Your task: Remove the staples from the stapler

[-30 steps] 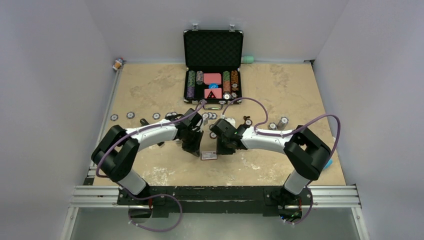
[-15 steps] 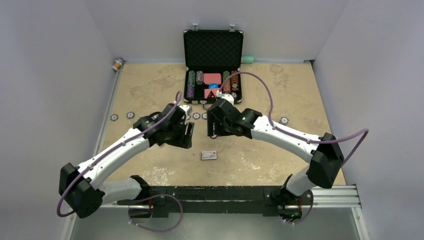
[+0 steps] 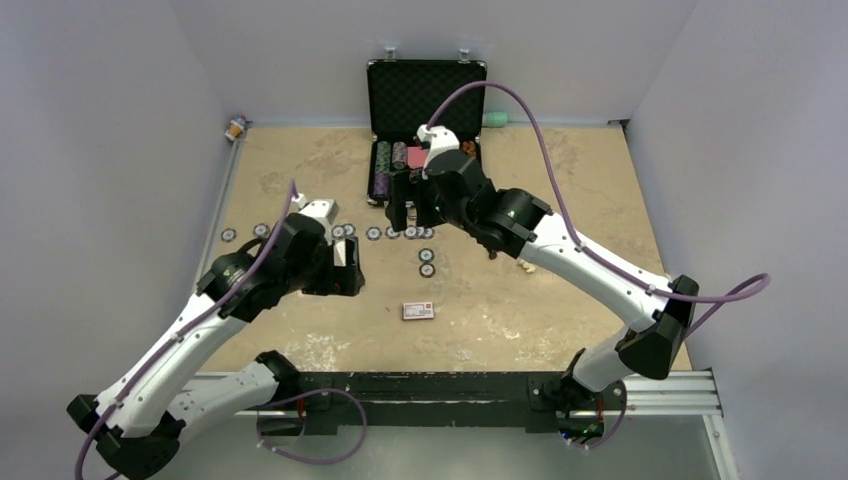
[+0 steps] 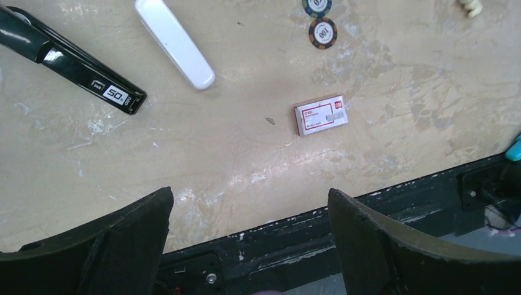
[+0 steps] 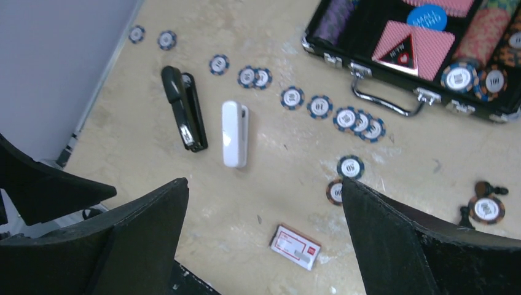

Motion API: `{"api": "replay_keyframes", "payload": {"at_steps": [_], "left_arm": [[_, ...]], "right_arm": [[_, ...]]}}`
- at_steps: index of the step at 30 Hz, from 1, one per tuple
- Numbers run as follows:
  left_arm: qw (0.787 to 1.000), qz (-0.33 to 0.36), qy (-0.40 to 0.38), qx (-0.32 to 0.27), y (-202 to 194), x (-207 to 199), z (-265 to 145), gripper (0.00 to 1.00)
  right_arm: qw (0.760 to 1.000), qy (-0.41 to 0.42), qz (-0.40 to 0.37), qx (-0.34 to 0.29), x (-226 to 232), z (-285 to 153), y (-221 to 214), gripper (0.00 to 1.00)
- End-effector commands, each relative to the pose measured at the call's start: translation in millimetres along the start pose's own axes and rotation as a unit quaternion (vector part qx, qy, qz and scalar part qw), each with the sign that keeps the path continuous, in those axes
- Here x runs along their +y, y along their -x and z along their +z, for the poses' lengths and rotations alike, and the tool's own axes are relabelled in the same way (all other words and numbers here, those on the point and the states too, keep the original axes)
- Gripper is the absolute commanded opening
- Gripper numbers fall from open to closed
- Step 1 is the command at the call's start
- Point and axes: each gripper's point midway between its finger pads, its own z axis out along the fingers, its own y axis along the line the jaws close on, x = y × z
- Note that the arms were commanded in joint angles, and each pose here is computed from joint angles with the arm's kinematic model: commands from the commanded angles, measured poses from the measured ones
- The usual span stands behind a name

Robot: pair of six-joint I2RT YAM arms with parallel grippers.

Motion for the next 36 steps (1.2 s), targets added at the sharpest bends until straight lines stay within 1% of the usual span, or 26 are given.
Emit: {"api": "replay_keyframes", "payload": {"at_steps": [1, 5, 9, 11, 13, 15, 20, 24, 27, 29, 30, 32, 34, 36], "left_arm": [[0.997, -0.057, 0.007, -0.058, 11.6, 8.0, -15.4, 1.00], [0.990, -0.099, -0.003, -0.103, 23.0, 7.9, -24.2, 1.00], [0.983, -0.128, -0.012, -0.133, 27.2, 9.7, -29.8, 1.00], [0.981, -0.126, -0.020, -0.144, 23.7, 11.1, -25.2, 1.00], [0.982, -0.101, -0.036, -0.153, 17.7, 11.1, -19.2, 1.00], [0.983, -0.081, -0.031, -0.159, 8.4, 18.8, -14.5, 1.00], [0.980, -0.084, -0.003, -0.182, -9.9, 43.5, -10.1, 1.00], [0.981, -0.071, -0.026, -0.180, -24.1, 41.7, -0.8, 1.00], [0.976, -0.059, -0.056, -0.202, -17.5, 33.0, -5.0, 1.00], [0.977, -0.039, -0.064, -0.200, -18.4, 30.3, -5.2, 1.00], [0.977, -0.037, -0.068, -0.201, -17.4, 28.7, -7.0, 1.00], [0.977, -0.033, -0.076, -0.196, -18.3, 24.9, -5.5, 1.00], [0.977, -0.056, -0.069, -0.193, -18.7, 26.8, -3.3, 1.00], [0.977, -0.061, -0.069, -0.191, -18.8, 26.8, -3.3, 1.00]], "right_arm": [[0.990, 0.089, -0.019, -0.107, 35.4, -39.1, 67.5, 0.99], [0.979, 0.131, -0.008, -0.156, 45.3, -64.4, 86.5, 0.99], [0.968, 0.156, 0.038, -0.192, 47.4, -84.5, 96.1, 0.99], [0.964, 0.163, 0.054, -0.203, 45.6, -86.6, 94.1, 0.99], [0.961, 0.164, 0.080, -0.210, 42.3, -86.4, 90.2, 0.99], [0.957, 0.165, 0.107, -0.212, 38.2, -88.9, 86.2, 0.99], [0.949, 0.175, 0.153, -0.215, 27.6, -88.0, 62.9, 0.99], [0.943, 0.178, 0.181, -0.217, 16.6, -89.7, 45.3, 0.99], [0.939, 0.164, 0.205, -0.224, 2.1, -96.4, 35.7, 0.99], [0.940, 0.148, 0.208, -0.227, -9.9, -99.5, 27.0, 0.99], [0.943, 0.140, 0.205, -0.222, -14.9, -98.7, 19.8, 0.99], [0.953, 0.116, 0.208, -0.189, -27.1, -95.6, -4.0, 0.99], [0.958, 0.112, 0.207, -0.166, -35.2, -100.0, -24.5, 0.99], [0.954, 0.113, 0.229, -0.159, -45.3, -108.0, -42.1, 0.99]]}}
